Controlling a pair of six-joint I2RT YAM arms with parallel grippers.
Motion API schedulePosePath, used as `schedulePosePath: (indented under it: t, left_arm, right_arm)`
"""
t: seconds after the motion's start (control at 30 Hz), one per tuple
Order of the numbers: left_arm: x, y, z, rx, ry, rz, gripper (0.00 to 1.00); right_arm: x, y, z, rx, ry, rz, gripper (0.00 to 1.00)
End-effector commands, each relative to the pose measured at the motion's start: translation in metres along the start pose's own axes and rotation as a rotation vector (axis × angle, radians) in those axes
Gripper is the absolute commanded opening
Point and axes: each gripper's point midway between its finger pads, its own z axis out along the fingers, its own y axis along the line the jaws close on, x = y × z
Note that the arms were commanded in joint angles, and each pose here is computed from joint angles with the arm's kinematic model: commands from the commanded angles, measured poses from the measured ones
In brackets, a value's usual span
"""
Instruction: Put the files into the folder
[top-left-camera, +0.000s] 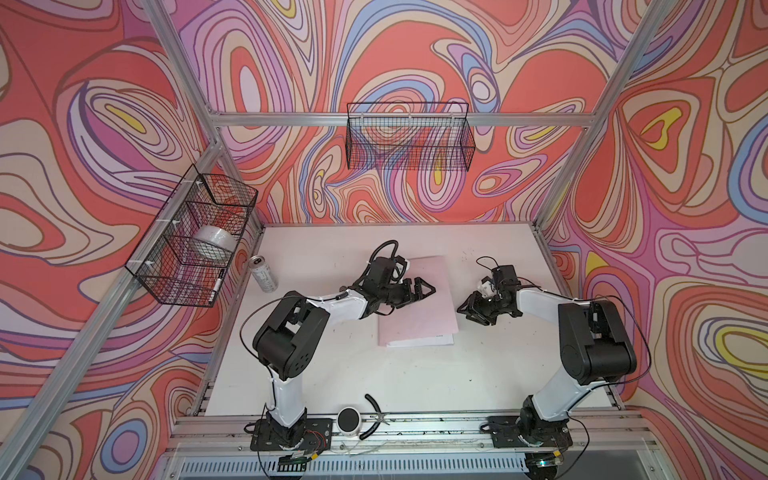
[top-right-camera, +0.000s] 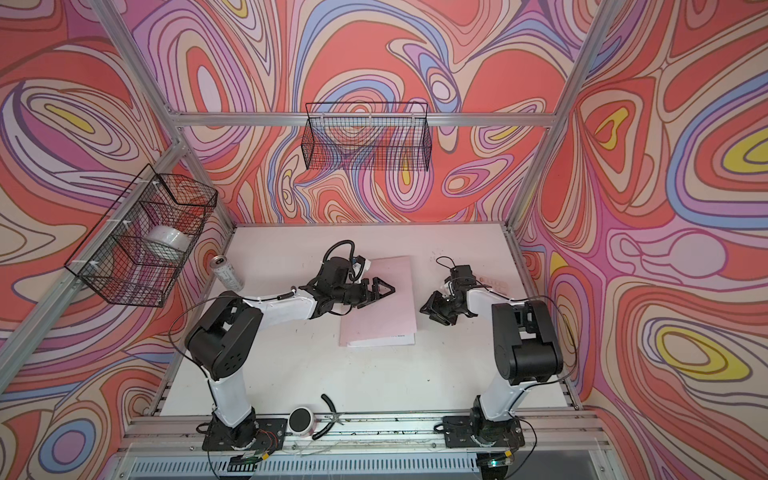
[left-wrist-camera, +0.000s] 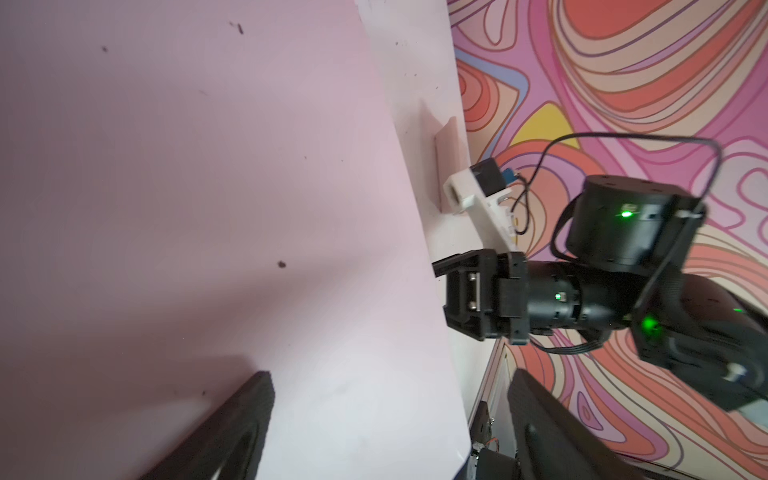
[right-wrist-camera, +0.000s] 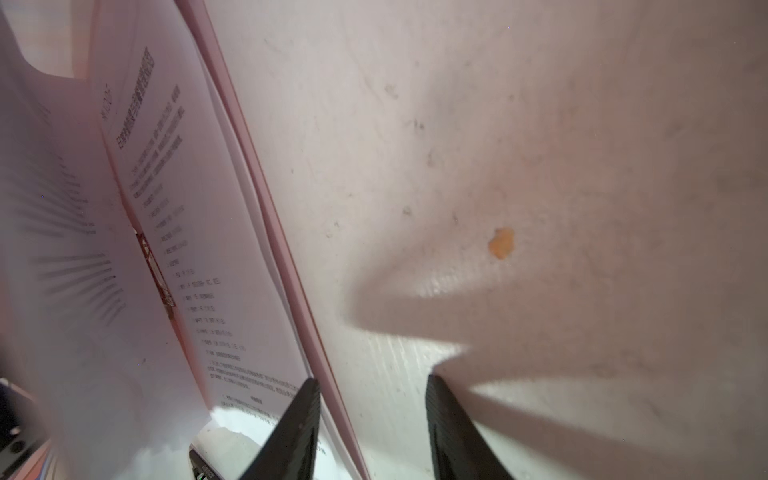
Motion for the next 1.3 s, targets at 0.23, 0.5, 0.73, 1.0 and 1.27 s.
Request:
schedulePosePath:
  t: [0.23,0.5,0.73,1.0,1.27]
  left_arm:
    - [-0.002,0.031,0.022,-0.071,-0.013,0.027,0.89]
    - [-0.025,-0.002,0.001,-0.109,-0.047,0.14,1.0]
    - [-0.056,-0.025,-0.074,-0.335,-0.176,0.315,1.0]
    - [-0.07,-0.018,-0.197,-0.628,-0.51,0.412,1.0]
    - [-0.064,0.023,-0.269,-0.891,-0.78,0.464,1.0]
  right_arm:
    - [-0.003,-0.015,-0.017,0.11,-0.069,0.019,0.43]
    - [-0.015,0.007,-0.044,0.08,-0.147,-0.038,0.43]
    - [-0.025,0.045,-0.087,0.013,-0.231,-0.124,0.43]
    - [-0.016,0.066,-0.109,-0.07,-0.283,-0.186,0.63]
    - [-0.043,0.092,-0.116,-0.083,-0.398,-0.242,0.99]
